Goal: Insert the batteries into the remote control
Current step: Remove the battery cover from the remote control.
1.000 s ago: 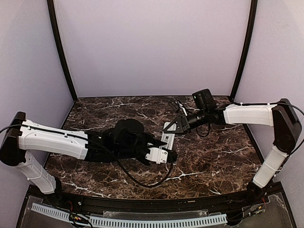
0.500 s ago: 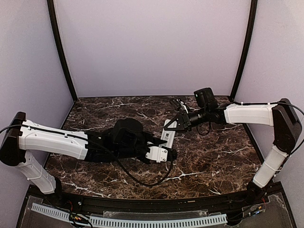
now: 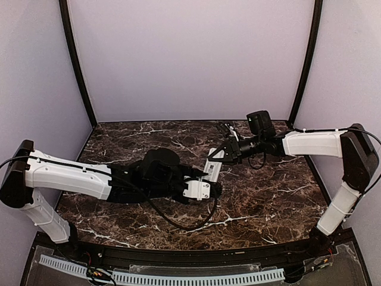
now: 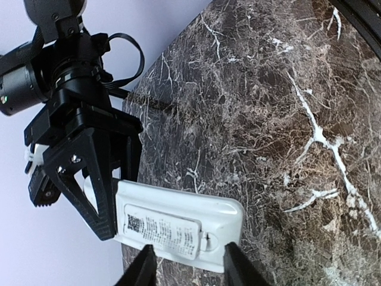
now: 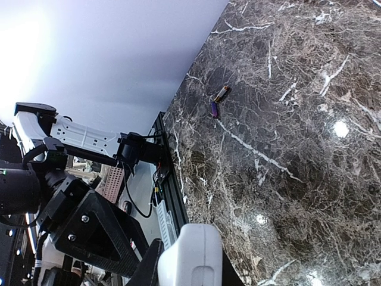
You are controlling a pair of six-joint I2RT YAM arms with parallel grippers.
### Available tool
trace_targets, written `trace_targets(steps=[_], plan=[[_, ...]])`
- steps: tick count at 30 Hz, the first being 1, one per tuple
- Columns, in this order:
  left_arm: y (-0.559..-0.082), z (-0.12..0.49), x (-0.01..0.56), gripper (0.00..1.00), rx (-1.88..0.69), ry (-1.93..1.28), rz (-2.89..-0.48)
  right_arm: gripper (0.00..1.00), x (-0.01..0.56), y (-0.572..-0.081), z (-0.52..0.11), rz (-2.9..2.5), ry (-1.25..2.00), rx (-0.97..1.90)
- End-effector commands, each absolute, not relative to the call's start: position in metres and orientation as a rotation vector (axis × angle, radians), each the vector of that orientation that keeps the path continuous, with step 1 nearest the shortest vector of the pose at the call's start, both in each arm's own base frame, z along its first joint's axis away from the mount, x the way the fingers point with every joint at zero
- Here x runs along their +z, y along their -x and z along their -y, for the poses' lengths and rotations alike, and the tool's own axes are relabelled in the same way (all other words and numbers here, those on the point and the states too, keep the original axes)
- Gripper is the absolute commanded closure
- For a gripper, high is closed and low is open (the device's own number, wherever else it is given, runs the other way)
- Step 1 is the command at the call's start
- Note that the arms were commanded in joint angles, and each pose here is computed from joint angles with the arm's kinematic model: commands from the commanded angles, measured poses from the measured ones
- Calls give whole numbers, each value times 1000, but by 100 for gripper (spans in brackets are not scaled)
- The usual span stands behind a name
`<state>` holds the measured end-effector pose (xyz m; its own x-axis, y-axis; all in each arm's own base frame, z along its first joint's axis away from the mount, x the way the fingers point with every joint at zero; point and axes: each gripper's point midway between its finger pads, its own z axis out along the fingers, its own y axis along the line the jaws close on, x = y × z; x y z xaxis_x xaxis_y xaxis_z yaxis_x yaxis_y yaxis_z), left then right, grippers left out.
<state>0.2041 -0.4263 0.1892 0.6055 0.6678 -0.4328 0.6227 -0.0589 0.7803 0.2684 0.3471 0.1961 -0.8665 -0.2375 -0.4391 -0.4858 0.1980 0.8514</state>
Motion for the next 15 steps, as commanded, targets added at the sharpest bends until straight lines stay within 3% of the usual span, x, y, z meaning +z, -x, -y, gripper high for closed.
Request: trace_targets(steps=[1, 6, 15], plan=[[-215, 418, 206, 55, -42, -1574, -1208, 100, 190, -283, -339, -2251, 630, 1677], [-236, 401, 234, 36, -166, -1343, -1410, 100, 190, -306, -324, -2225, 514, 1608], [-271, 402, 239, 34, -385, -1046, -1843, 100, 198, -331, -314, -2169, 329, 1557]])
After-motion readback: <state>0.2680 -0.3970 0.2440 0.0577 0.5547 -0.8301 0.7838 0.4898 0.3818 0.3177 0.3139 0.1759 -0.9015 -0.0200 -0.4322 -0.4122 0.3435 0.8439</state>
